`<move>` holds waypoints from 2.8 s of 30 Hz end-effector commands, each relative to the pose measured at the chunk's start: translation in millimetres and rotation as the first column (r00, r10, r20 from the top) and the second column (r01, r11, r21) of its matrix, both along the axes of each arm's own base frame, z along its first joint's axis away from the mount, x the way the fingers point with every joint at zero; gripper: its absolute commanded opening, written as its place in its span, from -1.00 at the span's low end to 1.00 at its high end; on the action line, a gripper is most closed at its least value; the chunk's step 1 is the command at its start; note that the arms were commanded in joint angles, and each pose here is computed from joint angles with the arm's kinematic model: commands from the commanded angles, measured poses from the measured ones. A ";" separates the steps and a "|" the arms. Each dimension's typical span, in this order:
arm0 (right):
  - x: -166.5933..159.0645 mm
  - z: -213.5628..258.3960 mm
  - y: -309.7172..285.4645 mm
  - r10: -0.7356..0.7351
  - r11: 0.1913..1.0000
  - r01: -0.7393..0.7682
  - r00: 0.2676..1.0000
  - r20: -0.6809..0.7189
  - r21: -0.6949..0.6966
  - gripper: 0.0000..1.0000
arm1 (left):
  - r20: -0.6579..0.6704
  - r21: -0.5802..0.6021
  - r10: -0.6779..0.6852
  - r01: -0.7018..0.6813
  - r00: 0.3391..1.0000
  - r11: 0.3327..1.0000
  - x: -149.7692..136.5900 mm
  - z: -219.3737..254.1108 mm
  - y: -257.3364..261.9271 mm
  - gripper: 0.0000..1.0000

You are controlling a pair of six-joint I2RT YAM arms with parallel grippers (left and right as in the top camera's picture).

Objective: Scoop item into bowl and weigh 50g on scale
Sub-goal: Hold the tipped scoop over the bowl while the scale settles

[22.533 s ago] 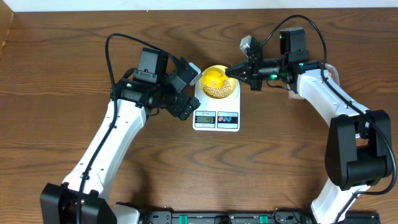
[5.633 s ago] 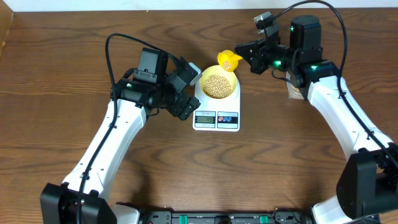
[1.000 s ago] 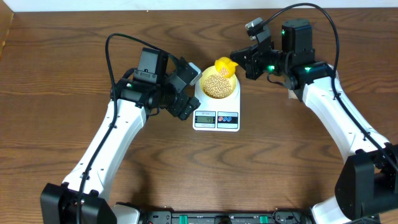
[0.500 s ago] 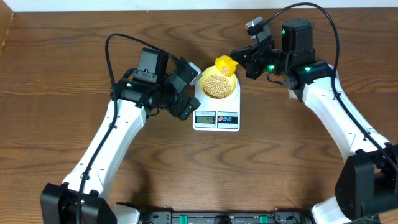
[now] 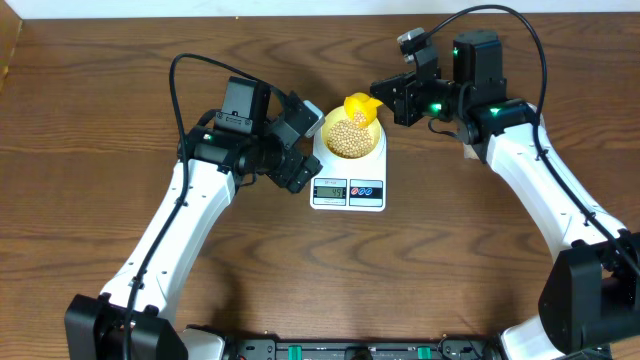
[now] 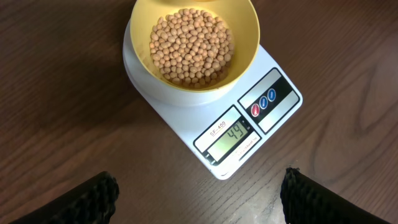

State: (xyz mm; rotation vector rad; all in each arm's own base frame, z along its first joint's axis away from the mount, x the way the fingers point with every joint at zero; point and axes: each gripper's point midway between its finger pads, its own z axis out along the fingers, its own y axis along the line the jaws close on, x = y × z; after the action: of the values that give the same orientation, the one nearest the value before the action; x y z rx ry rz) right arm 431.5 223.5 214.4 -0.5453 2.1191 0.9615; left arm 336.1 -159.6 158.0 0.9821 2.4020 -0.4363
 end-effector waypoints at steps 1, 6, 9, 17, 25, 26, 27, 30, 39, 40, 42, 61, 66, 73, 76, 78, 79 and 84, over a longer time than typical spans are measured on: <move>-6.1 12.2 4.1 0.009 0.999 -0.009 1.000 -0.002 0.031 -0.98 | -0.007 -0.007 -0.007 0.007 1.000 1.000 -2.8 -1.8 0.2 0.71; -4.9 12.2 3.2 0.003 1.000 -0.003 1.000 0.000 0.028 -0.98 | -0.007 -0.007 -0.007 0.007 1.000 1.000 -2.8 -1.8 0.2 0.72; -4.7 11.9 3.0 0.002 1.000 -0.002 1.000 0.001 0.027 -0.98 | -0.007 -0.007 -0.007 0.007 1.000 1.000 -2.8 -1.8 0.2 0.71; -2.4 10.8 0.9 -0.011 1.000 0.011 1.000 0.008 0.013 -0.98 | -0.007 -0.007 -0.007 0.007 1.000 1.000 -2.8 -1.8 0.2 0.71; -2.4 10.9 1.0 -0.010 1.000 0.010 1.000 0.010 0.013 -0.98 | -0.007 -0.007 -0.007 0.007 1.000 1.000 -2.8 -1.8 0.2 0.71; -2.3 10.9 0.8 -0.011 1.000 0.011 1.000 0.010 0.013 -0.98 | -0.007 -0.007 -0.007 0.007 1.000 1.000 -2.8 -1.8 0.2 0.72; -2.4 10.8 1.0 -0.010 1.000 0.010 1.000 0.010 0.012 -0.98 | -0.007 -0.007 -0.007 0.007 1.000 1.000 -2.8 -1.8 0.2 0.71; -2.2 10.7 0.7 -0.006 1.000 0.006 1.000 0.020 0.005 -0.98 | -0.007 -0.007 -0.007 0.007 1.000 1.000 -2.8 -1.8 0.2 0.72; -2.2 10.5 0.7 -0.004 1.000 0.004 1.000 0.024 0.003 -0.98 | -0.007 -0.007 -0.007 0.007 1.000 1.000 -2.8 -1.8 0.2 0.72; -2.2 10.5 0.7 -0.004 1.000 0.004 1.000 0.024 0.003 -0.98 | -0.007 -0.007 -0.007 0.007 1.000 1.000 -2.8 -1.8 0.2 0.71; -2.4 10.3 0.7 -0.004 1.000 0.004 1.000 0.023 0.002 -0.98 | -0.007 -0.007 -0.007 0.007 1.000 1.000 -2.8 -1.8 0.2 0.72; -3.6 10.3 2.0 0.038 0.999 -0.036 0.996 0.080 -0.032 -0.98 | -0.007 -0.007 -0.007 0.007 1.000 1.000 -2.8 -1.8 0.2 0.71; -4.6 8.2 1.3 0.039 0.999 -0.036 0.997 0.072 -0.037 -0.98 | -0.007 -0.007 -0.007 0.007 1.000 1.000 -2.8 -1.8 0.2 0.72; -5.7 6.4 0.8 0.040 0.998 -0.037 0.997 0.066 -0.043 -0.98 | -0.007 -0.007 -0.007 0.007 1.000 1.000 -2.8 -1.8 0.2 0.71; -1.0 12.2 1.4 0.037 0.999 -0.033 0.994 0.104 -0.039 -0.98 | -0.007 -0.007 -0.007 0.007 1.000 1.000 -2.8 -1.8 0.2 0.71; -2.0 11.1 1.4 0.028 0.999 -0.026 0.996 0.081 -0.030 -0.98 | -0.007 -0.007 -0.007 0.007 1.000 1.000 -2.8 -1.8 0.2 0.71; -3.6 8.5 1.0 0.029 0.999 -0.027 0.997 0.068 -0.034 -0.98 | -0.007 -0.007 -0.007 0.007 1.000 1.000 -2.8 -1.8 0.2 0.71; -1.2 11.7 1.3 0.038 0.999 -0.034 0.994 0.103 -0.041 -0.98 | -0.007 -0.007 -0.007 0.007 1.000 1.000 -2.8 -1.8 0.2 0.72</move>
State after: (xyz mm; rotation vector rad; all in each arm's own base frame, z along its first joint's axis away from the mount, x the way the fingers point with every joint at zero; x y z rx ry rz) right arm 431.5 221.7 211.4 -0.6069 2.1024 0.9098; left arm 336.1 -159.6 158.0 0.9816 2.4022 -0.4365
